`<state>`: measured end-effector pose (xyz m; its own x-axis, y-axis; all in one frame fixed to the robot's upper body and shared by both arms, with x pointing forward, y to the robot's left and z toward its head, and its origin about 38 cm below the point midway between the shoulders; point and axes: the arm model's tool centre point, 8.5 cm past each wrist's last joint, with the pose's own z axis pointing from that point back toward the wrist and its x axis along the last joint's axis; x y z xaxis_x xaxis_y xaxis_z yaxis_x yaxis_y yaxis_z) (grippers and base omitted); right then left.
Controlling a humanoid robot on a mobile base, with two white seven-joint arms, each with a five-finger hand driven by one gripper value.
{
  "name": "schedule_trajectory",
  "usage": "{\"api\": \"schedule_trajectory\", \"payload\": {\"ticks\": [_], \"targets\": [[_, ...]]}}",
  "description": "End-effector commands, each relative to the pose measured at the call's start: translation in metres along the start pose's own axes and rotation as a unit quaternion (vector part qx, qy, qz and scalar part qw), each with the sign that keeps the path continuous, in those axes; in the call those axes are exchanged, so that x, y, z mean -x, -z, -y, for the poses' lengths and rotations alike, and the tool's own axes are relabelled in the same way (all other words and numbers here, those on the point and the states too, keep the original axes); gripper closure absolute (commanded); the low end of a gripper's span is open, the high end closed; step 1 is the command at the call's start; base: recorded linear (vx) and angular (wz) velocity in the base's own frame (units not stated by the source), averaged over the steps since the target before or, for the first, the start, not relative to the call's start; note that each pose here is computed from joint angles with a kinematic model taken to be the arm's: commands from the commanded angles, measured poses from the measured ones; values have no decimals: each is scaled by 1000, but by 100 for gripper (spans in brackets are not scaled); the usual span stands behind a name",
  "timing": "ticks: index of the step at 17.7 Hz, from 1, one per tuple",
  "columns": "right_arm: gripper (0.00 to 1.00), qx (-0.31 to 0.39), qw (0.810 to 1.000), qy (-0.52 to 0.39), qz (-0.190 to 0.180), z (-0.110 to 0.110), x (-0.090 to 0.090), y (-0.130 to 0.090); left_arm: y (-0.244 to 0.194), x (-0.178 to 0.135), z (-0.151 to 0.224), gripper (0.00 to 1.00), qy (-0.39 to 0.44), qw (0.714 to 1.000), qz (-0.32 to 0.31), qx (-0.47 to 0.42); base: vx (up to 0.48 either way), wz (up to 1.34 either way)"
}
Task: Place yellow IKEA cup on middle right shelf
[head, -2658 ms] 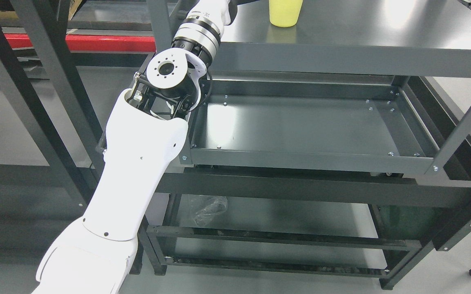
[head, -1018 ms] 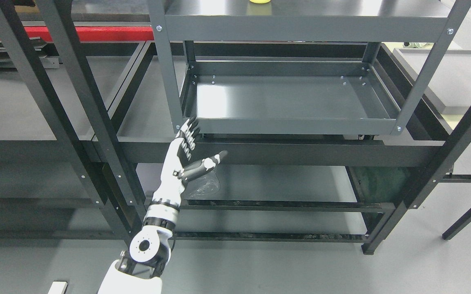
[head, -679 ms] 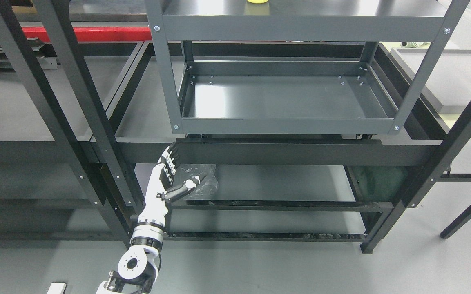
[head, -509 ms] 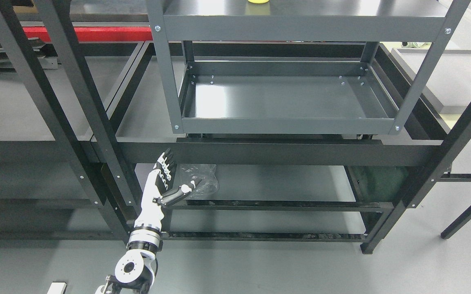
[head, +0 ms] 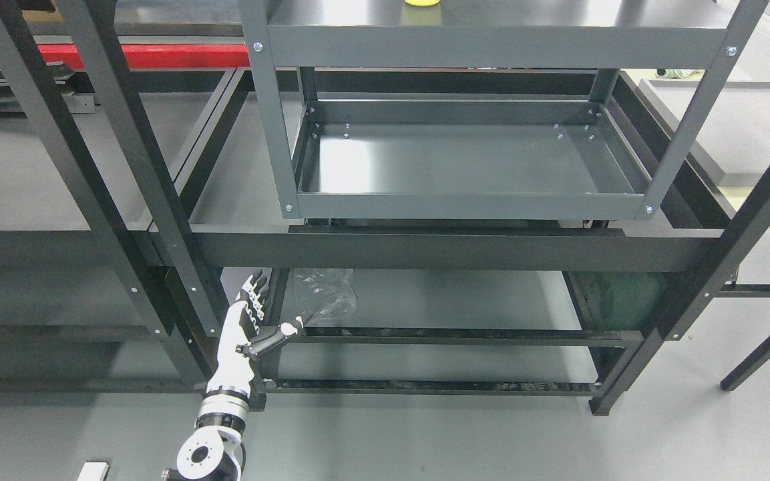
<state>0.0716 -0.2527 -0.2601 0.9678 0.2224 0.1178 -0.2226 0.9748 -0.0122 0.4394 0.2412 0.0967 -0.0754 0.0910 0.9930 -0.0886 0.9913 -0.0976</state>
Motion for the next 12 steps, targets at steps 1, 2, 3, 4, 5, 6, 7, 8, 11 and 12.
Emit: {"api": "schedule_trajectory", "payload": {"ticks": [1,2,3,4,5,6,7,8,11,12], "targets": [[1,8,1000,-1,-5,10,6,-1,-2,8,-25,1,6,1000,-12,-27,0,0],[1,8,1000,-1,-5,10,6,-1,-2,8,-25,1,6,1000,-12,-26,0,0],[1,8,1000,-1,-5,10,6,-1,-2,8,-25,1,6,1000,-12,-26,0,0],[1,8,1000,-1,-5,10,6,-1,-2,8,-25,1,6,1000,-12,-26,0,0],[1,8,1000,-1,-5,10,6,-1,-2,7,-25,1,6,1000,-12,-25,0,0],[1,8,1000,-1,-5,10,6,-1,-1,7,-24,1,6,1000,-11,-25,0,0],[1,8,1000,-1,-5,10,6,-1,-1,7,-24,1,6,1000,-11,-25,0,0],[1,8,1000,-1,-5,10,6,-1,-1,7,-24,1,6,1000,-11,-23,0,0],[1,8,1000,-1,-5,10,6,-1,-1,7,-23,1,6,1000,-11,-21,0,0],[1,8,1000,-1,-5,10,6,-1,-1,7,-23,1,6,1000,-11,-21,0,0]]}}
